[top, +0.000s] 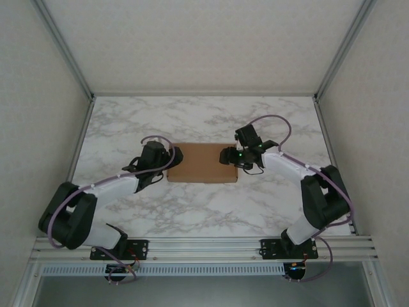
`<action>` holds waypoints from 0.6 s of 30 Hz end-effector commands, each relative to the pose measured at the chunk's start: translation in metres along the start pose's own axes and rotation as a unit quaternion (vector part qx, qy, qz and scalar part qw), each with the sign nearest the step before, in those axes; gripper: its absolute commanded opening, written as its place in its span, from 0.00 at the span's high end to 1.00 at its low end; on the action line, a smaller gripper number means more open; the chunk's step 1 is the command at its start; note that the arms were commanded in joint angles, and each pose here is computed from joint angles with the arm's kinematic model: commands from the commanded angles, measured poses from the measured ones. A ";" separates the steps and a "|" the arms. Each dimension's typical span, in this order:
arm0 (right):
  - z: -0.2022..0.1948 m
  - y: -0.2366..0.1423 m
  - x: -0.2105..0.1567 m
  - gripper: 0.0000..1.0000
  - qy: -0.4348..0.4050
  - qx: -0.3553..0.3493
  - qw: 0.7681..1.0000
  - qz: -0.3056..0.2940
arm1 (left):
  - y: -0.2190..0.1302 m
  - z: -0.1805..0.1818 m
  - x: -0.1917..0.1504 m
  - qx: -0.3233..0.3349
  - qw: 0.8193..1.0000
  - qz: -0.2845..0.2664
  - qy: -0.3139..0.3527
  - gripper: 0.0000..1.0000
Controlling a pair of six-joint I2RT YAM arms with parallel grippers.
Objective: Fold the paper box
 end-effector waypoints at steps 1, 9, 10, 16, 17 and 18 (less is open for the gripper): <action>0.011 -0.061 0.023 0.01 -0.048 0.000 0.995 -0.085 | -0.045 -0.037 0.040 -0.045 0.996 -0.068 0.040 0.00; 0.024 -0.191 0.060 0.01 -0.206 -0.050 0.909 -0.359 | -0.149 -0.035 0.125 -0.030 0.922 -0.368 0.115 0.00; 0.017 -0.201 0.062 0.01 -0.220 -0.083 0.892 -0.385 | -0.157 -0.023 0.130 -0.018 0.906 -0.405 0.119 0.00; -0.030 -0.174 0.049 0.01 -0.245 -0.217 0.866 -0.378 | -0.131 0.062 0.133 0.085 0.888 -0.441 0.102 0.00; -0.041 -0.169 0.048 0.01 -0.232 -0.244 0.858 -0.388 | -0.125 0.077 0.132 0.116 0.885 -0.440 0.098 0.00; -0.055 -0.163 0.045 0.01 -0.222 -0.275 0.848 -0.395 | -0.119 0.092 0.131 0.142 0.884 -0.435 0.094 0.00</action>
Point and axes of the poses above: each hand's point on the last joint's axis, 136 mm out from that joint toward the fingers, its own y axis out along the fingers, its own z axis along the line the jaws close on, x = y × z, the point moved 2 cm from there along -y, back along the fingers, and after that the axes turned 13 degrees about -y, right-handed, at the moved point
